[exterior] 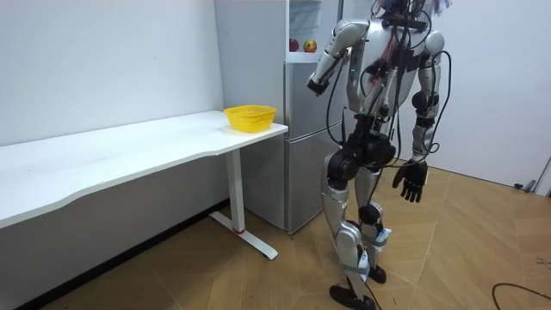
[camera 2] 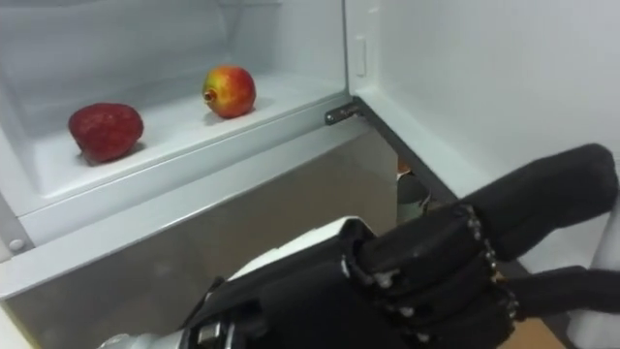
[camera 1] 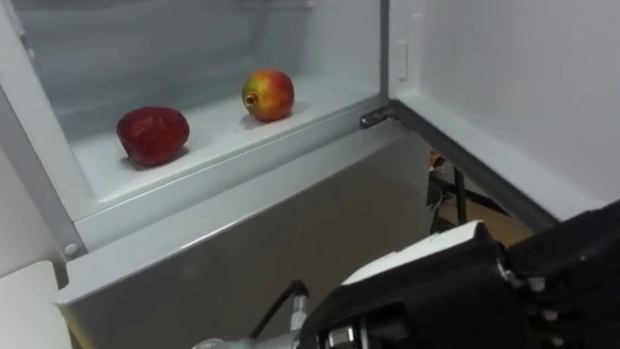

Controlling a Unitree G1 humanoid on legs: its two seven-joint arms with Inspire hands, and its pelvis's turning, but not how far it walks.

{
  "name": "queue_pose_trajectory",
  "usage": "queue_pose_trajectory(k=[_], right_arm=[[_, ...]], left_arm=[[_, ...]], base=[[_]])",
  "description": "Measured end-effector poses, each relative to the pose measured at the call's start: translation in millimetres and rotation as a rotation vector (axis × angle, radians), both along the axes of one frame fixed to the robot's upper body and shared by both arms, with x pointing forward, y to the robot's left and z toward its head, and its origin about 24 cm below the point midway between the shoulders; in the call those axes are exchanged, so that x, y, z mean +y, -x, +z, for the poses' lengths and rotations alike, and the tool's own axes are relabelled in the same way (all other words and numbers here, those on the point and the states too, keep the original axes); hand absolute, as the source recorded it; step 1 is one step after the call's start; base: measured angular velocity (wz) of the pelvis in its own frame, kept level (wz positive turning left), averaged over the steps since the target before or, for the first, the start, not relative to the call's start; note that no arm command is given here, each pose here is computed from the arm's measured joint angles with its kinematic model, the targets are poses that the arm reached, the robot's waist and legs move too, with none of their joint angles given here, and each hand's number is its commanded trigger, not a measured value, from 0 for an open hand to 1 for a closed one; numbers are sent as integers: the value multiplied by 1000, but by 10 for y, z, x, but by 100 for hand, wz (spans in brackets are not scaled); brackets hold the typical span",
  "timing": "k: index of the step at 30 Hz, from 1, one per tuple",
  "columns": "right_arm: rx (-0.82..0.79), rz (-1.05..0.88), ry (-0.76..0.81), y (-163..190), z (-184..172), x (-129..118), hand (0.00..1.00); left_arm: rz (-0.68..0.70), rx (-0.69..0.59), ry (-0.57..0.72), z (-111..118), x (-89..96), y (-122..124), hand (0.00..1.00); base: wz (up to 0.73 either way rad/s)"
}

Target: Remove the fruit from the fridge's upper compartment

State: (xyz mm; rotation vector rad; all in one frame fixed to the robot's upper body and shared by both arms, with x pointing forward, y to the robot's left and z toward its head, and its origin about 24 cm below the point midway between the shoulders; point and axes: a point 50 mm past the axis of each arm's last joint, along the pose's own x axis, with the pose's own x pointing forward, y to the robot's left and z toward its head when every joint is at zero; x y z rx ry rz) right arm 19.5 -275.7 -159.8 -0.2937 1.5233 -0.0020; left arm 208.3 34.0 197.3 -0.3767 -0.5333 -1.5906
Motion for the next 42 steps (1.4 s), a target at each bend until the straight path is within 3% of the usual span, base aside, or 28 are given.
queue_pose_trajectory(k=[13, 18, 21, 23, 24, 26, 32, 36, 38, 42], right_arm=[[30, -38, 9, 118, -2, -15, 0], [37, -45, 17, 159, 0, -21, 0], [26, -44, 42, 156, -4, -18, 0], [2, -100, 62, 212, 3, -38, 0], [-2, -112, 66, 228, 4, -38, 0], [-7, -118, 77, 243, -7, -8, 0], [-42, -115, 126, 253, -22, 47, 0], [-53, -125, 162, 326, -22, 74, 0], [-46, -134, 176, 389, -24, 96, 0], [-37, -149, 196, 417, -18, 84, 0]], left_arm=[[-9, 12, 4, 49, -44, -33, 0], [54, -54, 39, 198, 100, -12, 0], [213, -109, 86, 312, 404, 0, 0], [409, -133, 132, 362, 755, 12, 0], [470, -143, 135, 376, 845, 5, 0], [733, -194, 149, 455, 1173, -10, 0], [1218, -228, 320, 574, 1812, 135, 0], [1545, -223, 386, 562, 2199, 294, 0], [1776, -210, 423, 529, 2456, 424, 0], [2095, -179, 428, 400, 2750, 569, 0]], base=[[0], [17], [18], [54], [40], [44], [52], [23], [23], [24]])
